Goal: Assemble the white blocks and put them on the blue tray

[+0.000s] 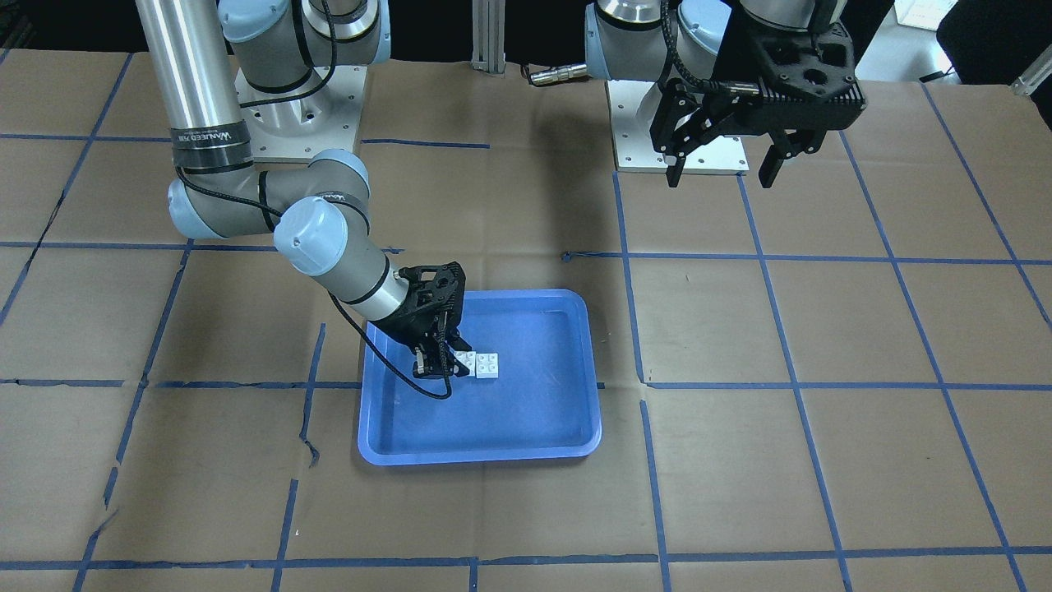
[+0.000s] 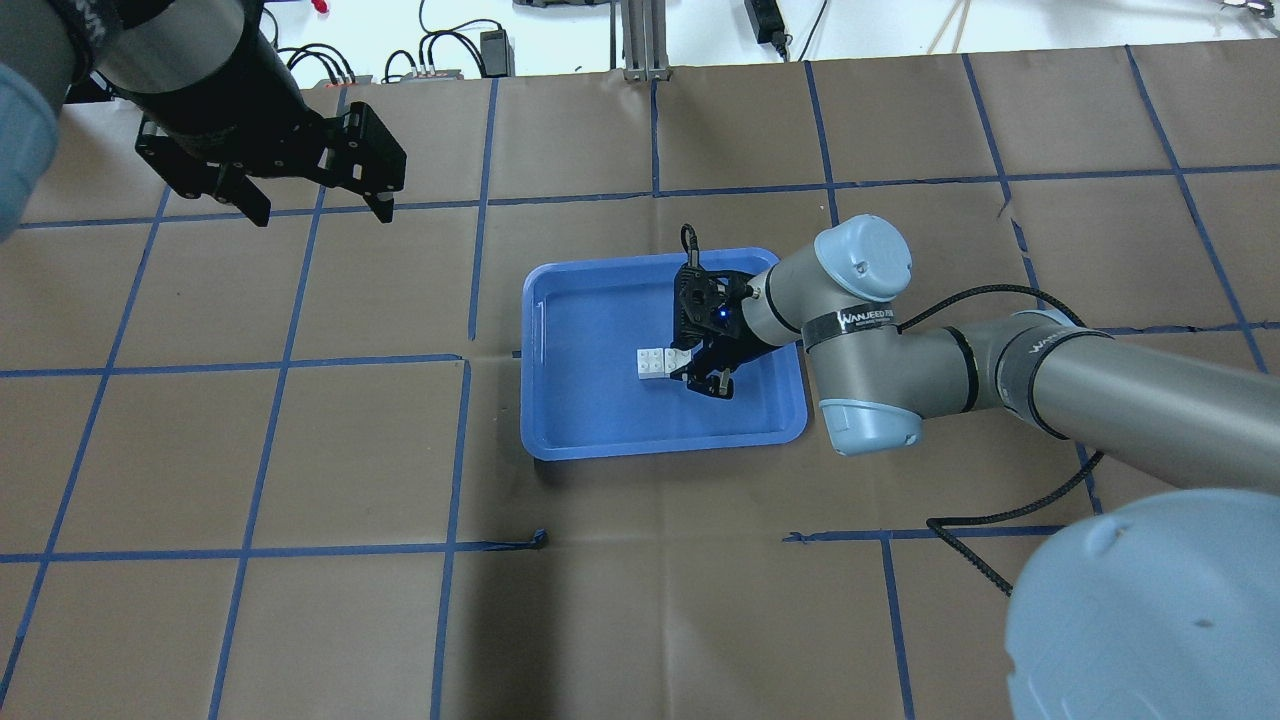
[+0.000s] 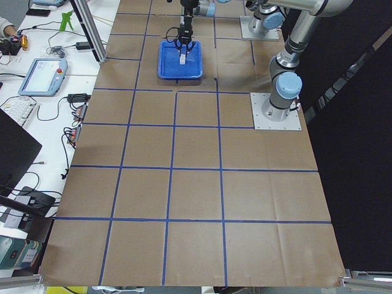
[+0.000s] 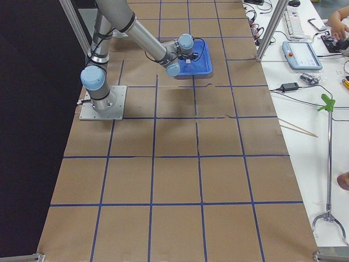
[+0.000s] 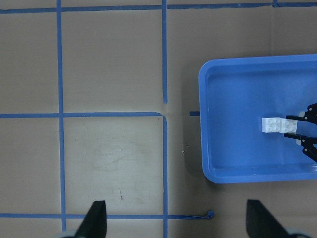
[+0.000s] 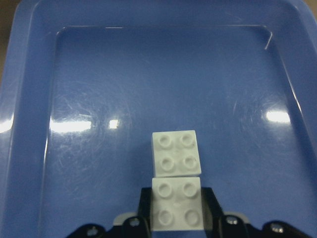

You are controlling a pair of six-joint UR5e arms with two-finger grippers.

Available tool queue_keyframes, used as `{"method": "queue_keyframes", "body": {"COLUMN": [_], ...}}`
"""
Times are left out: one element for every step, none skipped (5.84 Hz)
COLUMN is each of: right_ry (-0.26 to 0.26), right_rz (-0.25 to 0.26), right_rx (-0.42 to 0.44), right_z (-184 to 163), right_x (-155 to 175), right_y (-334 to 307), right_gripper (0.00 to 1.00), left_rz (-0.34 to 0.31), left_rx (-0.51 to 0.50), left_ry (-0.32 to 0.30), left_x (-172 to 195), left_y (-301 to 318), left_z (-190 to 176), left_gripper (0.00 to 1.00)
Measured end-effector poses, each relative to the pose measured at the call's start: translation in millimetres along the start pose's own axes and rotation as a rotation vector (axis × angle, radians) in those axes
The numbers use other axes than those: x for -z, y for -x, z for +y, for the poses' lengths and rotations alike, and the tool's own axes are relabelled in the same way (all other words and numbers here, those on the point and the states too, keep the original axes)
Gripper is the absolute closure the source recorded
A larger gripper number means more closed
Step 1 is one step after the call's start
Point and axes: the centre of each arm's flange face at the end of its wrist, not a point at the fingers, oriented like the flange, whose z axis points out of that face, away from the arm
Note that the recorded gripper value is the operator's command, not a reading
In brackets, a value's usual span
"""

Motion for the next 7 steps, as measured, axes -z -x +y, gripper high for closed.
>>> {"method": "queue_keyframes", "body": {"right_ry": [0.0, 0.0, -0.001, -0.003, -0.004, -0.004, -0.004], "right_rz": [0.0, -0.001, -0.002, -0.003, -0.004, -0.005, -0.005], "right_rx": [-0.005, -0.008, -0.008, -0.011, -0.02, -0.028, -0.031], "right_z": [0, 0, 0, -1, -2, -2, -2], "right_x": [0, 0, -1, -1, -2, -2, -3], "right_y": [0, 0, 0, 1, 1, 1, 1], "right_gripper": [0.73, 0.73, 0.73, 0.73, 0.73, 0.73, 0.73], "left_rz": [0.0, 0.0, 0.0, 0.0, 0.001, 0.001, 0.001], "left_rx": [0.003, 0.012, 0.022, 0.029, 0.032, 0.033, 0.033], "left_ry": [-0.002, -0.006, -0.008, -0.009, -0.009, -0.009, -0.009], "left_x": [0, 1, 1, 1, 1, 1, 1], "left_y": [0, 3, 7, 10, 12, 12, 12], "left_z": [0, -1, -2, -3, -3, -3, -3], "left_gripper": [0.01, 0.01, 0.01, 0.01, 0.01, 0.01, 0.01]}}
